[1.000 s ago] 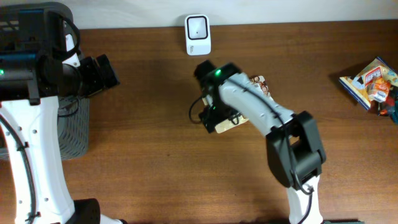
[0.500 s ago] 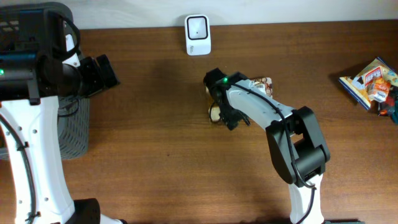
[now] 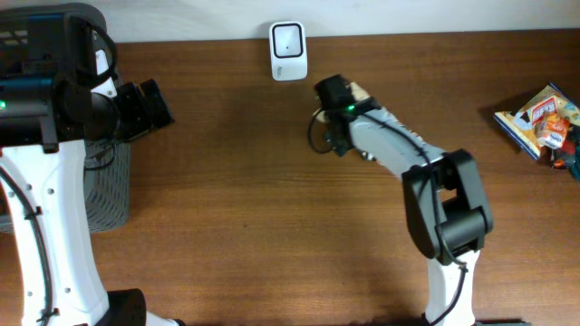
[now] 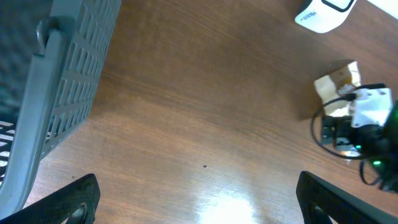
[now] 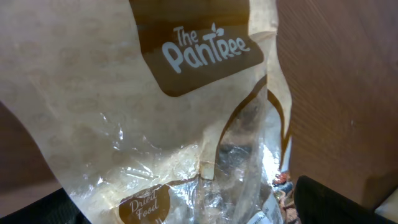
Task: Scan the item barcode
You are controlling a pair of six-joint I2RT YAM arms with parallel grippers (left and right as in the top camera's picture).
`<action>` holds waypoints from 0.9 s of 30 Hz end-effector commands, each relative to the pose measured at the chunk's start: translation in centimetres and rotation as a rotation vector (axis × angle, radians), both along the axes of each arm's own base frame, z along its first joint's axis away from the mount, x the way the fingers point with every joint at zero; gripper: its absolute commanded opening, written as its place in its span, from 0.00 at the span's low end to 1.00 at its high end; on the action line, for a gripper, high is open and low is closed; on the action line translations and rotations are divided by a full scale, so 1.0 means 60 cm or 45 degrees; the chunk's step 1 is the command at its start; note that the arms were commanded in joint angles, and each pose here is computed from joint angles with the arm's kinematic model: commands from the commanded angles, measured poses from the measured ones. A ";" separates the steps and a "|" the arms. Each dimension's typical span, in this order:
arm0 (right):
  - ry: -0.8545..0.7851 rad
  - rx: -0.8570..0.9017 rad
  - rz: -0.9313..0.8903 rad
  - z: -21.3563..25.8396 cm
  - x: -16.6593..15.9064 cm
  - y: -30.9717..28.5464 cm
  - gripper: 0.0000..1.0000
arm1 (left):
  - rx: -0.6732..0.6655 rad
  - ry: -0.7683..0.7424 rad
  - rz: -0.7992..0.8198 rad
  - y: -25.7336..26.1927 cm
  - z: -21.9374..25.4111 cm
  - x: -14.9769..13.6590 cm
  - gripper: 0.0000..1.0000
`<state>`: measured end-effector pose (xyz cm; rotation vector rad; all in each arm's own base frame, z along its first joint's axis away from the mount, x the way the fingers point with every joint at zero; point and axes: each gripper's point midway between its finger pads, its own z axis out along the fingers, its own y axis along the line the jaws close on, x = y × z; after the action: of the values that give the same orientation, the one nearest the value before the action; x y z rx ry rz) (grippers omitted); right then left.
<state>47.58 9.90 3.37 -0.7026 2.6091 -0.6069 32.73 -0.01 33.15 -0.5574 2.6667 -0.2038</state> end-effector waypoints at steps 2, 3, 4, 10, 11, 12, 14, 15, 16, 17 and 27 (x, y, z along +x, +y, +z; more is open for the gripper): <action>0.045 0.085 -0.068 -0.040 0.015 -0.050 0.99 | 0.000 -0.005 0.009 -0.001 0.003 -0.002 0.99; 0.046 0.116 -0.082 -0.046 0.020 -0.058 0.99 | 0.000 -0.005 0.009 -0.001 0.003 -0.002 0.99; 0.065 0.177 -0.092 -0.056 0.021 -0.063 1.00 | 0.000 -0.005 0.009 -0.001 0.003 -0.002 0.99; 0.102 0.330 -0.212 -0.079 0.019 -0.098 0.60 | 0.000 -0.005 0.009 -0.001 0.003 -0.002 0.99; 0.101 0.332 -0.234 -0.079 0.019 -0.105 0.55 | 0.000 -0.005 0.009 -0.001 0.003 -0.002 0.99; 0.093 0.346 -0.274 -0.079 0.019 -0.110 0.54 | 0.000 -0.005 0.009 -0.001 0.003 -0.002 0.99; 0.086 0.359 -0.310 -0.079 0.018 -0.113 0.48 | 0.000 -0.005 0.009 -0.001 0.003 -0.002 0.99; 0.079 0.369 -0.332 -0.077 0.018 -0.113 0.43 | 0.000 -0.005 0.009 -0.001 0.003 -0.002 0.99; 0.068 0.380 -0.354 -0.075 0.019 -0.113 0.40 | 0.000 -0.005 0.009 -0.001 0.003 -0.002 0.99; 0.059 0.389 -0.371 -0.070 0.020 -0.113 0.39 | 0.000 -0.005 0.009 -0.001 0.003 -0.002 0.99; 0.131 0.705 -0.416 0.056 0.022 -0.047 0.04 | -0.001 -0.005 0.009 -0.001 0.003 -0.002 0.99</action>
<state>48.19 5.45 3.69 -0.1943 2.8508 -0.0754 32.72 -0.01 33.15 -0.5570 2.6672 -0.2037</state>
